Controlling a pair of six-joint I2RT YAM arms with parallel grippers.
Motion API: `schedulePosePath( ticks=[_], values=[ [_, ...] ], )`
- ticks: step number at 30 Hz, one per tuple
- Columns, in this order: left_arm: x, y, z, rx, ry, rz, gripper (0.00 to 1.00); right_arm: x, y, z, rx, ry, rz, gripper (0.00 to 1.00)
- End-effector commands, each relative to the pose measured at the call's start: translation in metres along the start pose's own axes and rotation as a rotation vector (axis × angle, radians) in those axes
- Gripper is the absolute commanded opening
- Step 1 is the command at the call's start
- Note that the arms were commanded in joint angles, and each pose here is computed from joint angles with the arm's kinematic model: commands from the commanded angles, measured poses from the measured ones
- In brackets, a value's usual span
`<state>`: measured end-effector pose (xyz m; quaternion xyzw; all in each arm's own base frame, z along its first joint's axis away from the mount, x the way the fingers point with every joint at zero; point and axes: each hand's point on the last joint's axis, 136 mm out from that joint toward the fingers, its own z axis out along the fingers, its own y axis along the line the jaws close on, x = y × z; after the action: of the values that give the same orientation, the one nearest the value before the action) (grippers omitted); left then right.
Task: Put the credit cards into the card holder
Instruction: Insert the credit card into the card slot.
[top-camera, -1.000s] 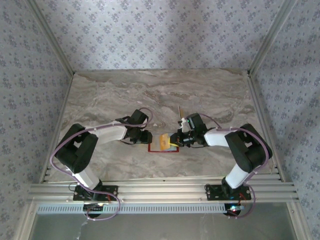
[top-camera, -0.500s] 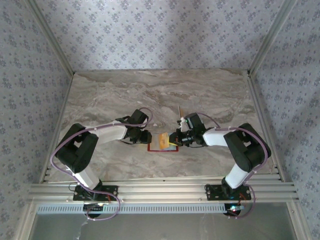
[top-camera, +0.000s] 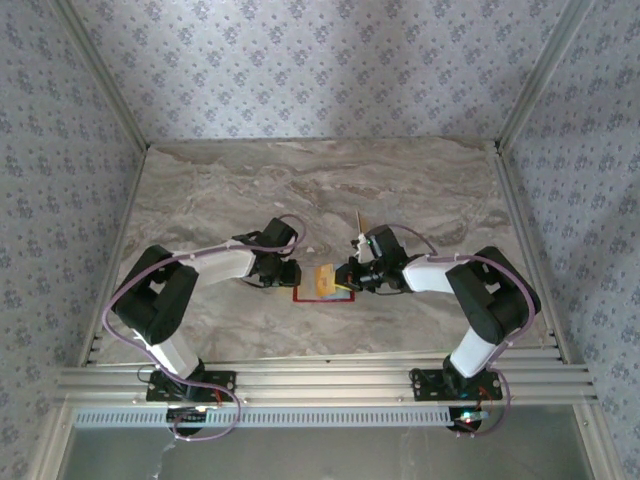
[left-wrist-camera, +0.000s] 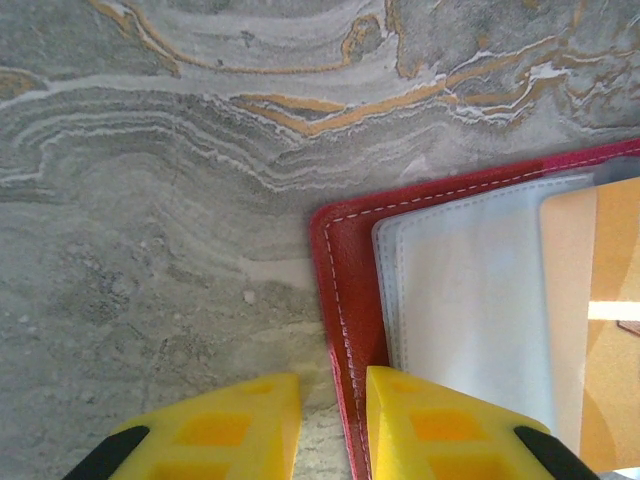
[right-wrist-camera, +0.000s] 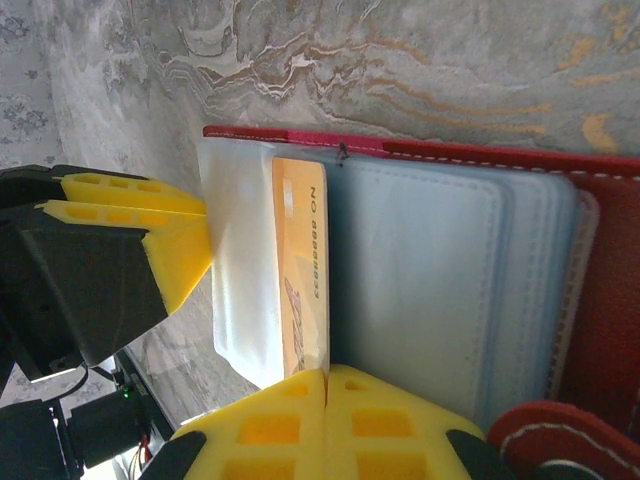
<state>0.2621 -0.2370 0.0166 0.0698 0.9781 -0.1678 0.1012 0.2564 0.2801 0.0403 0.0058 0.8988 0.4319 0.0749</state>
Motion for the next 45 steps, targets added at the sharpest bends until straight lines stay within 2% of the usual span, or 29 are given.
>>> schedulePosePath(
  ticks=[1,33,41,45],
  values=[
    [0.023,-0.015,0.029,0.052,0.085,0.037,0.23,-0.004,-0.001,0.006,0.024,-0.012,0.011,0.00],
    [0.025,-0.016,0.034,0.049,0.105,0.038,0.22,0.013,0.018,0.041,0.136,0.075,-0.142,0.00],
    [0.027,-0.006,0.036,0.010,0.116,0.023,0.20,0.008,0.018,0.012,0.240,0.060,-0.199,0.20],
    [0.028,-0.004,0.036,0.008,0.117,0.017,0.20,0.006,0.012,-0.001,0.300,0.065,-0.250,0.24]
  ],
)
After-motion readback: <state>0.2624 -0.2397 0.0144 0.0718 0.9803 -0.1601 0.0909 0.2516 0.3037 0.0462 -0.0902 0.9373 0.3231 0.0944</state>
